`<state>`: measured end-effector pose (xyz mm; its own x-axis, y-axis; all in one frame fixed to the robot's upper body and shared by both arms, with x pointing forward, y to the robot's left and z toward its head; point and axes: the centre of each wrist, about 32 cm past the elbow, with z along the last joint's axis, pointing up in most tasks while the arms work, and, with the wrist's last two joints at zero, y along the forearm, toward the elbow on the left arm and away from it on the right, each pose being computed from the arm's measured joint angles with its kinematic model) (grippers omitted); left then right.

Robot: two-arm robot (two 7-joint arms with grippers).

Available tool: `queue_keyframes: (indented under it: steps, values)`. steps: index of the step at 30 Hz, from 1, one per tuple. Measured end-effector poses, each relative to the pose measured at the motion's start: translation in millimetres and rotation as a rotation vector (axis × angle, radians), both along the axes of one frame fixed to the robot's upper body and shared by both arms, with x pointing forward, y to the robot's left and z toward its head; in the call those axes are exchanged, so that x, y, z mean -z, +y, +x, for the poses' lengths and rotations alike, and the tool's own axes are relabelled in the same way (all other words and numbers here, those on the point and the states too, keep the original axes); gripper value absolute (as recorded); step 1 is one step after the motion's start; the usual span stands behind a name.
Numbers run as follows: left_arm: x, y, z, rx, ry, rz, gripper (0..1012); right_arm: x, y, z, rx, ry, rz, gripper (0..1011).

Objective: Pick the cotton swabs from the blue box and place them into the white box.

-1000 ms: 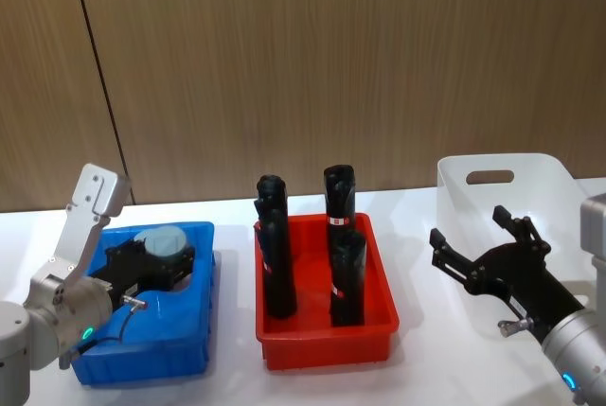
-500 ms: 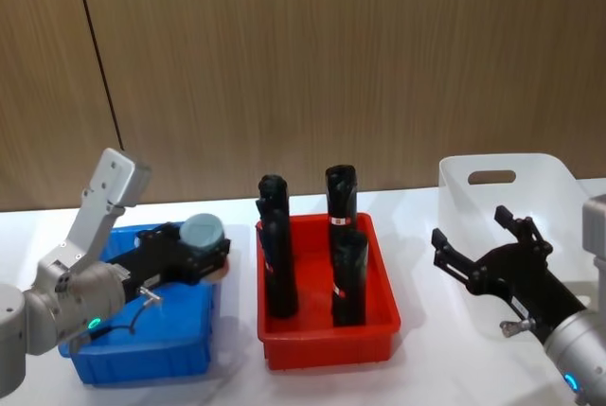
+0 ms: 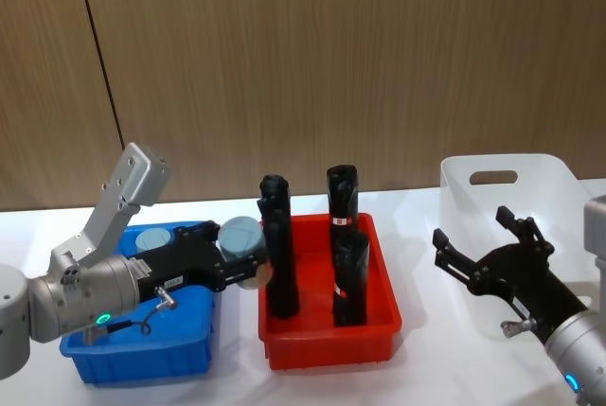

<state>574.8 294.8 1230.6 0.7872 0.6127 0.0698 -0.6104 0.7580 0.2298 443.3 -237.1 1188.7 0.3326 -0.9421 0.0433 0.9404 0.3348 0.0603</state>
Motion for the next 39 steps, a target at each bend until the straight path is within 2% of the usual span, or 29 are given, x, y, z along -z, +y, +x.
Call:
queue_keyframes:
  steps: [2, 3, 4, 6, 17, 19, 22, 26, 33, 39]
  values:
    - [-0.5, -0.3, 1.2, 0.019, 0.000, -0.004, 668, 0.0, 0.0, 0.0, 0.000, 0.000, 0.000, 1002]
    - [-0.8, -0.5, 2.5, 0.047, 0.000, -0.010, 668, 0.0, 0.0, 0.0, 0.000, 0.000, 0.000, 1002]
    - [-0.8, -0.5, 2.5, 0.047, 0.000, -0.010, 668, 0.0, 0.0, 0.0, 0.000, 0.000, 0.000, 1002]
    - [-2.0, -1.1, 5.5, 0.098, 0.000, -0.023, 668, 0.0, 0.0, 0.0, 0.000, 0.000, 0.000, 1002]
    - [-3.6, -3.9, 16.1, 0.261, -0.003, -0.070, 668, 0.0, 0.0, 0.0, 0.000, 0.000, 0.000, 1002]
    - [-3.4, -5.0, 19.3, 0.314, -0.005, -0.089, 668, 0.0, 0.0, 0.0, 0.000, 0.000, 0.000, 1002]
    - [-3.3, -6.2, 22.1, 0.350, -0.006, -0.104, 668, 0.0, 0.0, 0.0, 0.000, 0.000, 0.000, 1002]
    - [-2.6, -8.2, 27.5, 0.423, -0.011, -0.136, 668, 0.0, 0.0, 0.0, 0.000, 0.000, 0.000, 1002]
    - [-2.6, -10.8, 33.1, 0.494, -0.020, -0.170, 668, 0.0, 0.0, 0.0, 0.000, 0.000, 0.000, 1002]
    - [-2.6, -12.1, 35.0, 0.528, -0.027, -0.186, 668, 0.0, 0.0, 0.0, 0.000, 0.000, 0.000, 1002]
